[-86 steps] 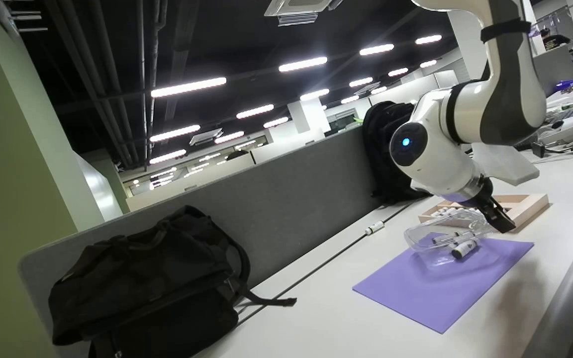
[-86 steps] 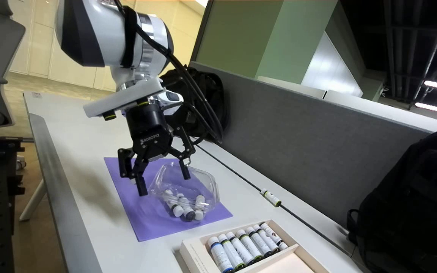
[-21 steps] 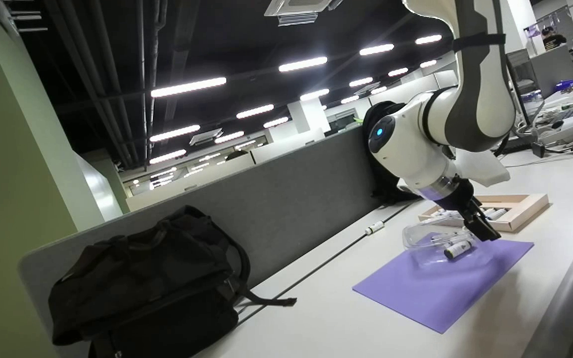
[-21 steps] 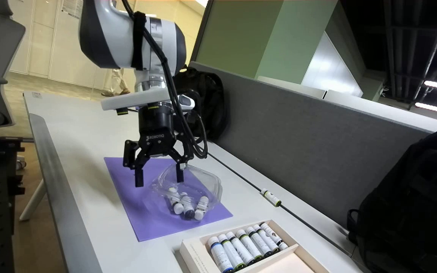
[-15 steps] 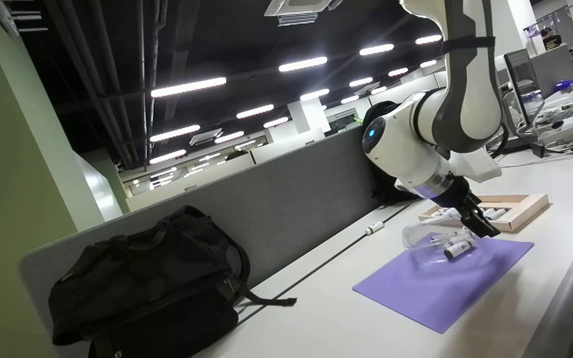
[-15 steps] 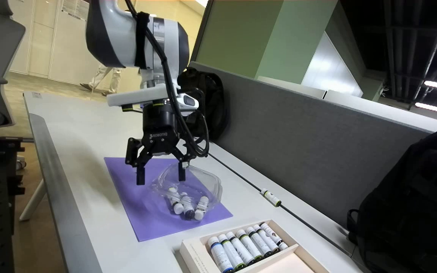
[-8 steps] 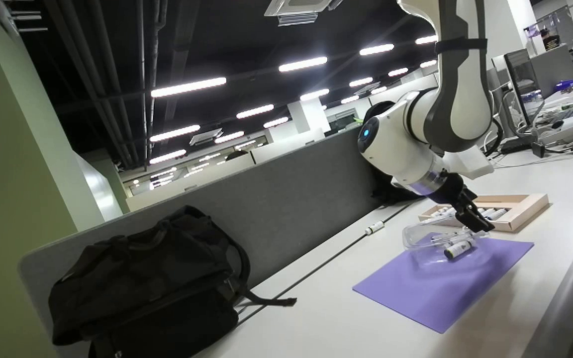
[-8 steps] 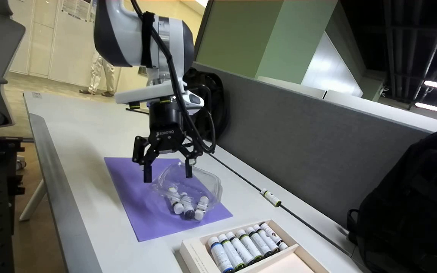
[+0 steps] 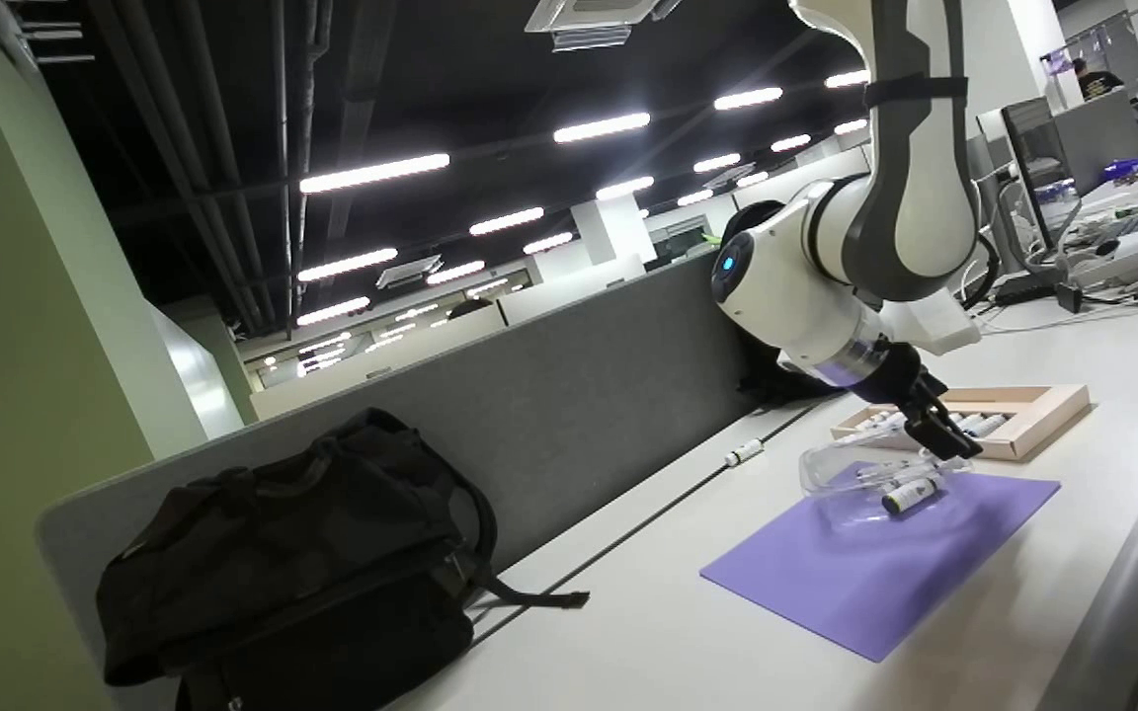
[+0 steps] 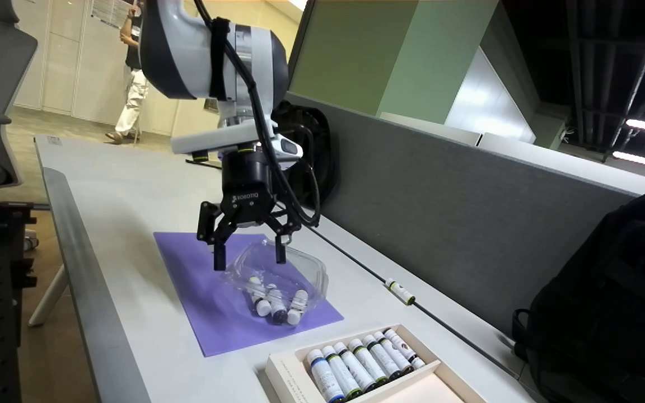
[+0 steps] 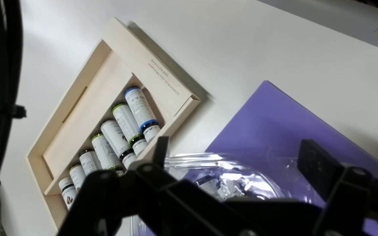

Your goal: Open the lid of the clear bowl

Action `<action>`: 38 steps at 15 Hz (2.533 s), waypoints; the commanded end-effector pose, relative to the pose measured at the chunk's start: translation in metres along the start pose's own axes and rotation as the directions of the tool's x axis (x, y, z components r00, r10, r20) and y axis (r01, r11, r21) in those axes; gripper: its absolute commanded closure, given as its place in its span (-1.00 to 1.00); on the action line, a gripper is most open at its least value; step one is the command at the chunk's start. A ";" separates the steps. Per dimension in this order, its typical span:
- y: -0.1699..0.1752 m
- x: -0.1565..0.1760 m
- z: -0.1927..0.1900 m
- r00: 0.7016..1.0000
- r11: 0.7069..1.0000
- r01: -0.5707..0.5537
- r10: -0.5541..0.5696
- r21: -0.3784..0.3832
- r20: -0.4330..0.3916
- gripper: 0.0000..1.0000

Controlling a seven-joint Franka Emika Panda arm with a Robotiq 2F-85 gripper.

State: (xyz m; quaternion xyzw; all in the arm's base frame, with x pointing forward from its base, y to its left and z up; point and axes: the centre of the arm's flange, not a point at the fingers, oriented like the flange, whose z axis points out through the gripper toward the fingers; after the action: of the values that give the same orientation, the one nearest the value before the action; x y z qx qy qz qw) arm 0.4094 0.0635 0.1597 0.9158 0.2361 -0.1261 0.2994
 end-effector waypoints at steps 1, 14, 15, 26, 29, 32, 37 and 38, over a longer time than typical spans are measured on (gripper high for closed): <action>0.003 0.002 0.005 1.000 0.999 -0.019 0.019 -0.026 -0.002 -1.00; 0.017 -0.002 0.011 0.995 0.982 -0.059 0.045 -0.178 -0.086 -1.00; 0.018 -0.002 0.010 0.994 0.980 -0.065 0.048 -0.190 -0.095 -1.00; 0.069 -0.027 -0.027 0.977 0.935 -0.184 0.138 -0.304 -0.165 -1.00; 0.098 -0.051 -0.025 0.968 0.914 -0.237 0.194 -0.330 -0.159 -1.00; 0.138 -0.090 0.005 0.951 0.885 -0.309 0.286 -0.349 -0.118 -1.00; 0.209 -0.181 0.088 0.871 0.832 -0.451 0.489 -0.322 0.043 -1.00; 0.217 -0.198 0.097 0.854 0.828 -0.470 0.515 -0.306 0.081 -1.00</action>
State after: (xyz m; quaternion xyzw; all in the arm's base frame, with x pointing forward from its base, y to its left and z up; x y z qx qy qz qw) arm 0.3718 -0.1666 0.2566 0.8784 0.0378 -0.0653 0.4720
